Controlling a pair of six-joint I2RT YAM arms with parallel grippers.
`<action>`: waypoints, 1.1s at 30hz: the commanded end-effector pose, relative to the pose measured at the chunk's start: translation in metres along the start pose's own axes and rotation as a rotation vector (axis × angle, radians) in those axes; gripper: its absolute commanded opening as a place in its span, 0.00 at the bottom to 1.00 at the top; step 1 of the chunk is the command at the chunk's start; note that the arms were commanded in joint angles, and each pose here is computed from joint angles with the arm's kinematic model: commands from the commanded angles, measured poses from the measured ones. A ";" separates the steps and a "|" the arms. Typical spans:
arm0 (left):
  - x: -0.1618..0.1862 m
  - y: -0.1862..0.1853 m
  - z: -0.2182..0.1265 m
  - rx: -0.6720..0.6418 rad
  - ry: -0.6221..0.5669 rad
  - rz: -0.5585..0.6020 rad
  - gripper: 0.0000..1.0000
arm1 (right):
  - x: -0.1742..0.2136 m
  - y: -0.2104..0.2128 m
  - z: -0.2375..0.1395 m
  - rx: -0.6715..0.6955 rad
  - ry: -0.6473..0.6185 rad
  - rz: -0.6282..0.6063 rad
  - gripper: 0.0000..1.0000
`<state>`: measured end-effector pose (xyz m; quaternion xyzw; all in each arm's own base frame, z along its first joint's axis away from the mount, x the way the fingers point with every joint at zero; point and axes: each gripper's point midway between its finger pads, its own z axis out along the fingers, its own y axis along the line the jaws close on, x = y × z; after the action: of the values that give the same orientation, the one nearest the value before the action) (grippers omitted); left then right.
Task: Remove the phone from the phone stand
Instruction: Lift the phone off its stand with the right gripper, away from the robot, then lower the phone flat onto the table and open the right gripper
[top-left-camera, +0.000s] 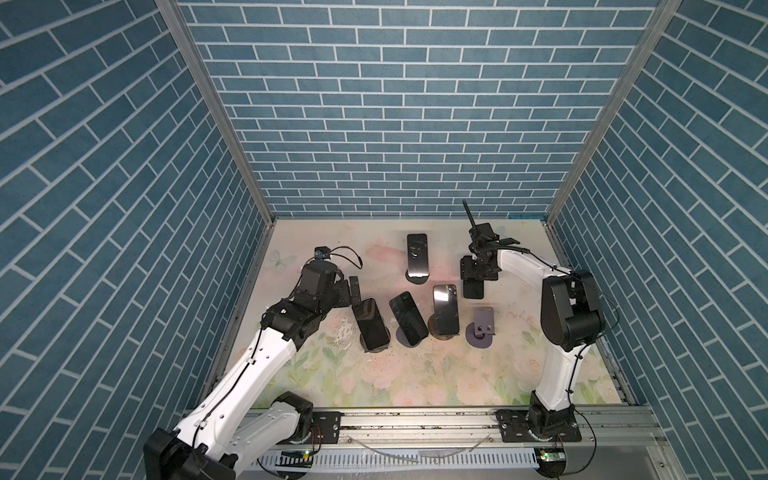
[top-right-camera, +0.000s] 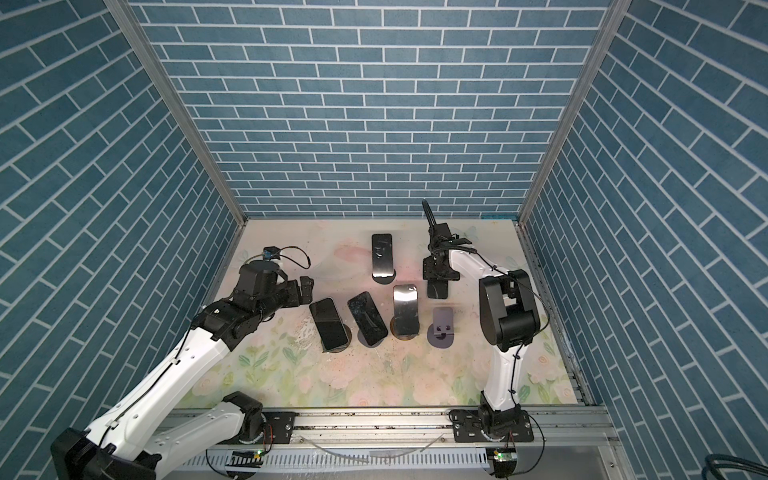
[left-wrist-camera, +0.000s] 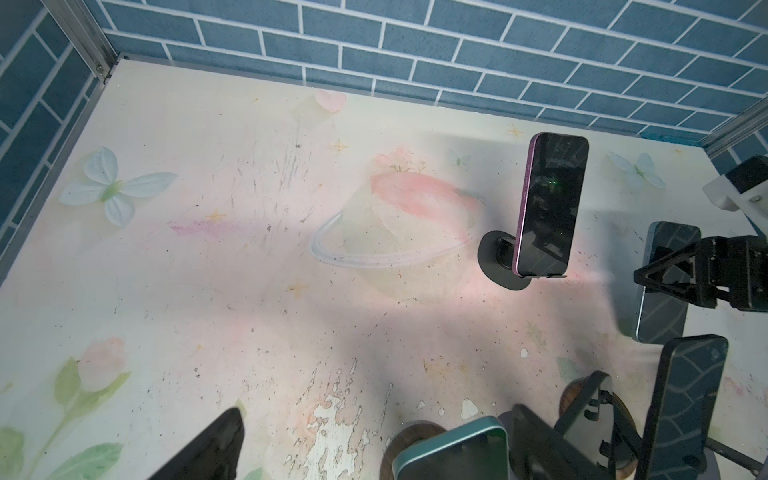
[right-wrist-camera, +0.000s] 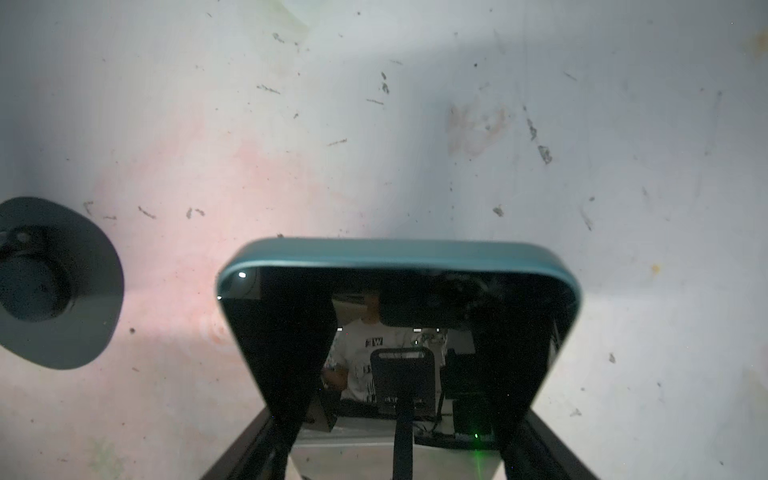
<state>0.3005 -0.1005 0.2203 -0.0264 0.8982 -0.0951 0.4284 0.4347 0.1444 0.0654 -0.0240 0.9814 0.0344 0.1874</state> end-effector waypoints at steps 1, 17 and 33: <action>0.003 0.005 0.000 -0.028 0.004 0.026 1.00 | -0.015 0.006 -0.001 -0.038 -0.002 -0.025 0.64; 0.007 0.007 -0.001 -0.030 0.001 0.015 1.00 | -0.001 -0.002 0.030 0.009 0.115 -0.071 0.67; 0.004 0.008 -0.010 -0.019 -0.022 0.008 1.00 | 0.011 -0.010 0.046 0.044 0.177 -0.026 0.73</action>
<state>0.2950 -0.0940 0.2263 -0.0294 0.8913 -0.0900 0.4435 0.4446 0.1432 0.0236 -0.0423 0.9916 0.0205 0.1202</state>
